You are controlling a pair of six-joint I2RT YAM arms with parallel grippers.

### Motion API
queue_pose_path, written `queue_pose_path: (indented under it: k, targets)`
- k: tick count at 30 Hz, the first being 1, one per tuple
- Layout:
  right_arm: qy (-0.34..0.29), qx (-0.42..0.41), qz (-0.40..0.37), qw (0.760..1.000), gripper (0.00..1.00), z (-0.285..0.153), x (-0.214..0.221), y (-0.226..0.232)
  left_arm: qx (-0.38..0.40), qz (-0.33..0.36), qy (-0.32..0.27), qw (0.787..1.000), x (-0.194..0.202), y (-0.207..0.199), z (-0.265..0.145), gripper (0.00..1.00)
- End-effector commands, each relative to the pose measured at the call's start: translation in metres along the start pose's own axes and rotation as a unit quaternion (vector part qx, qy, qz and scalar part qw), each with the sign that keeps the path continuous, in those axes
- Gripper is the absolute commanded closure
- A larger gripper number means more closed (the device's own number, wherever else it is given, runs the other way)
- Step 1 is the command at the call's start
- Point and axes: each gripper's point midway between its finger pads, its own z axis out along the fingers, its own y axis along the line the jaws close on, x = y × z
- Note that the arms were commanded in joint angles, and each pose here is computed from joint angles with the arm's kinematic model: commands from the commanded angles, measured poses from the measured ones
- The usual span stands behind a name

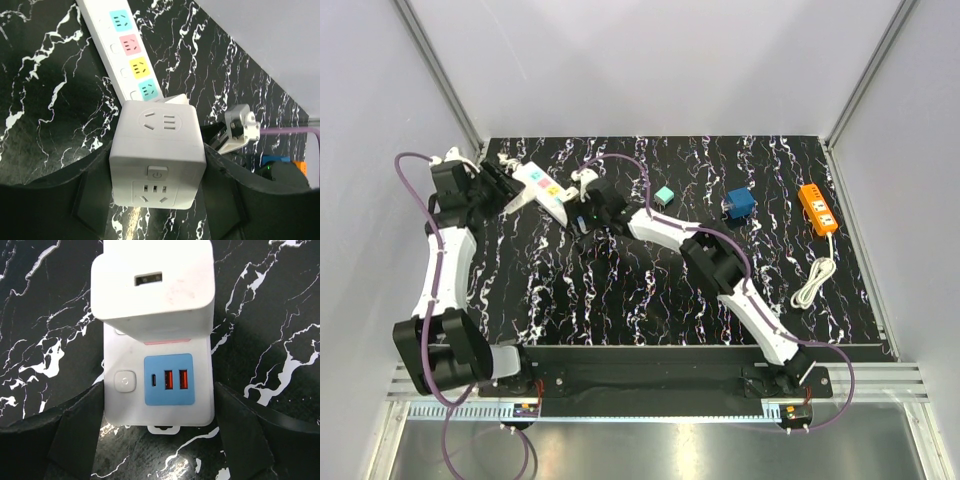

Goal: Insert the plug

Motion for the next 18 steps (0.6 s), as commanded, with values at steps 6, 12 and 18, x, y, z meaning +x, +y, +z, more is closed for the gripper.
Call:
queue_pose_path:
  k: [6,12,18]
  targets:
    - [-0.093,-0.064,-0.088,0.990,0.79,-0.082,-0.007,0.015,0.015,0.199,0.034,0.979,-0.013,-0.051,-0.010,1.00]
    - [-0.070,-0.093,-0.104,0.988,0.83,-0.125,0.029,0.022,0.012,0.282,0.086,0.955,0.014,-0.055,-0.012,1.00]
    - [-0.060,-0.077,-0.073,0.993,0.83,-0.142,0.060,0.013,0.028,0.333,0.166,0.928,0.066,-0.063,-0.006,1.00]
